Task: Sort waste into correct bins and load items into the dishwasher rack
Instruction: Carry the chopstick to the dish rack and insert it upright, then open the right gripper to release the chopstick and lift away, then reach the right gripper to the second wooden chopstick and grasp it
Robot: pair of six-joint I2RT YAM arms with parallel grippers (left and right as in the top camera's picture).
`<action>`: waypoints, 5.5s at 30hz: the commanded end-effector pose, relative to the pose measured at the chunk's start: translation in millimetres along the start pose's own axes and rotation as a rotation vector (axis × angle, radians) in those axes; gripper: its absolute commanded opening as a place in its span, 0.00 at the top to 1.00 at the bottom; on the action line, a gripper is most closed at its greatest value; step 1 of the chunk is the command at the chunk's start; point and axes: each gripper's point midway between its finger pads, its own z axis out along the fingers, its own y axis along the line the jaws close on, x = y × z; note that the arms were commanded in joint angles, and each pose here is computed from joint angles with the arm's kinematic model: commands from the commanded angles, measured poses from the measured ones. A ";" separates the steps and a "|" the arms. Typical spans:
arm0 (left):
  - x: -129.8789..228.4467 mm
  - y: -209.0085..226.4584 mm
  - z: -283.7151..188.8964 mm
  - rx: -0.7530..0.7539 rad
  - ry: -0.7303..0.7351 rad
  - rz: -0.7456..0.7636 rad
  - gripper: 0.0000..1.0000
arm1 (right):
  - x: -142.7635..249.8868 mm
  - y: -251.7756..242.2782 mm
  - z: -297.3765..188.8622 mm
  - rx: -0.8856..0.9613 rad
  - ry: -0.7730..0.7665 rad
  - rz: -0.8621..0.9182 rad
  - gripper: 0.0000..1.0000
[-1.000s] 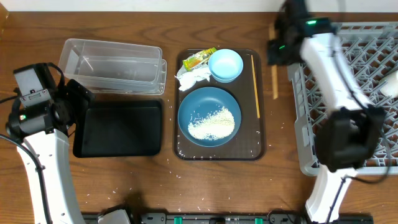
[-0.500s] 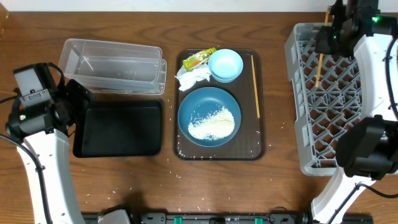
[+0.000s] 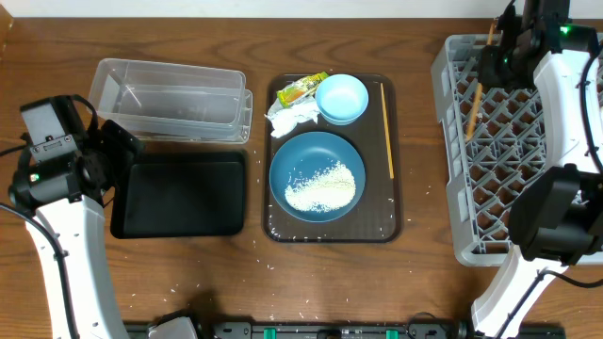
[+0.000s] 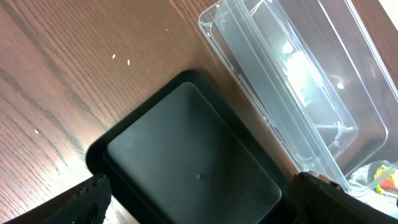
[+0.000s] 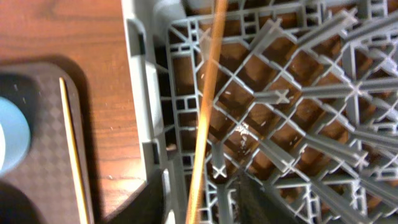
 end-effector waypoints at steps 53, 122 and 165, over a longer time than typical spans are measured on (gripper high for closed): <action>-6.5 -0.9 -3.9 -0.001 -0.018 -0.005 0.05 | -40.8 19.6 100.0 -0.049 -0.133 0.056 0.76; -6.5 -0.9 -3.9 -0.001 -0.018 -0.005 0.05 | -50.8 44.7 10.2 -0.145 -0.158 -0.007 0.21; -6.5 -0.9 -3.9 -0.001 -0.018 -0.005 0.05 | 69.1 165.6 94.5 0.091 0.186 -0.123 0.60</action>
